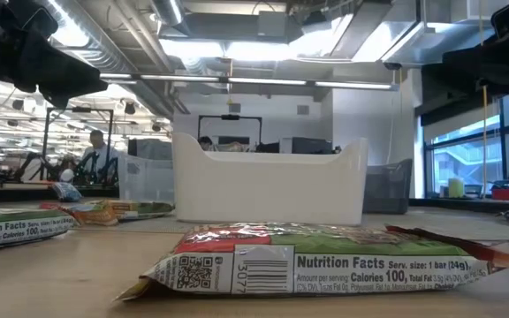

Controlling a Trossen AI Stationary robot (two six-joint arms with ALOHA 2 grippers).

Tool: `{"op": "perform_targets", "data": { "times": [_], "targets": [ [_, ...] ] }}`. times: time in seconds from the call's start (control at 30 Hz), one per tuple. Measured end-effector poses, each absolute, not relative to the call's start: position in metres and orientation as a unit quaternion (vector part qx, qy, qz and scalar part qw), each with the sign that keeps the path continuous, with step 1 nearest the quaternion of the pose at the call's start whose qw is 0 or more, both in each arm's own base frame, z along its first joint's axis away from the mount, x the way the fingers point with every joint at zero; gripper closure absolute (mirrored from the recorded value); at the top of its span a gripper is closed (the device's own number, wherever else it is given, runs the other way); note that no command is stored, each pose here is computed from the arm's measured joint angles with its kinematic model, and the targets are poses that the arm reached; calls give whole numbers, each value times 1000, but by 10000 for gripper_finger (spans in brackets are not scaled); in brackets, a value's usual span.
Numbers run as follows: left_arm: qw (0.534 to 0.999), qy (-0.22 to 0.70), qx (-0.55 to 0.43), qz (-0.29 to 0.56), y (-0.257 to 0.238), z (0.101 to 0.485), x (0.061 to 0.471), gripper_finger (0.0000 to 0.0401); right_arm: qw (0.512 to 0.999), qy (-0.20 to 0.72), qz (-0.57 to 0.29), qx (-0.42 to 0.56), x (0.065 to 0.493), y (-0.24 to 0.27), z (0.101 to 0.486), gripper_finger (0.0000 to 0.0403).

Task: Pick and place Granola Bars by type

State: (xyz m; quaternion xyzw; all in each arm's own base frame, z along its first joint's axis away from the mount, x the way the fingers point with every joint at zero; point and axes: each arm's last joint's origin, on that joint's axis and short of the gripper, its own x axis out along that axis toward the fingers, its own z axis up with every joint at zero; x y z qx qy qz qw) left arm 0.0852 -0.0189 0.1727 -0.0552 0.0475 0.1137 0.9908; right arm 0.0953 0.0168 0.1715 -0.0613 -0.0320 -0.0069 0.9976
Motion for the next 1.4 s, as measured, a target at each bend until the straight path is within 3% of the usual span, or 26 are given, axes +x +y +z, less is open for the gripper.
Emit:
{"op": "perform_targets", "data": {
  "times": [0.8,1.17,1.3,1.4],
  "targets": [
    [991,47,-55,113,-19,173,85,232,998,-32,-7,-61,95,17,171,177],
    [991,48,-55,114,-19,173,85,232,999,-37,-6,8,95,17,172,177],
    [991,48,-55,113,-19,173,85,232,997,-54,-54,25,95,14,177,177],
    [991,48,-55,113,-19,173,85,232,990,-35,-137,-5,92,9,187,177]
  ]
}}
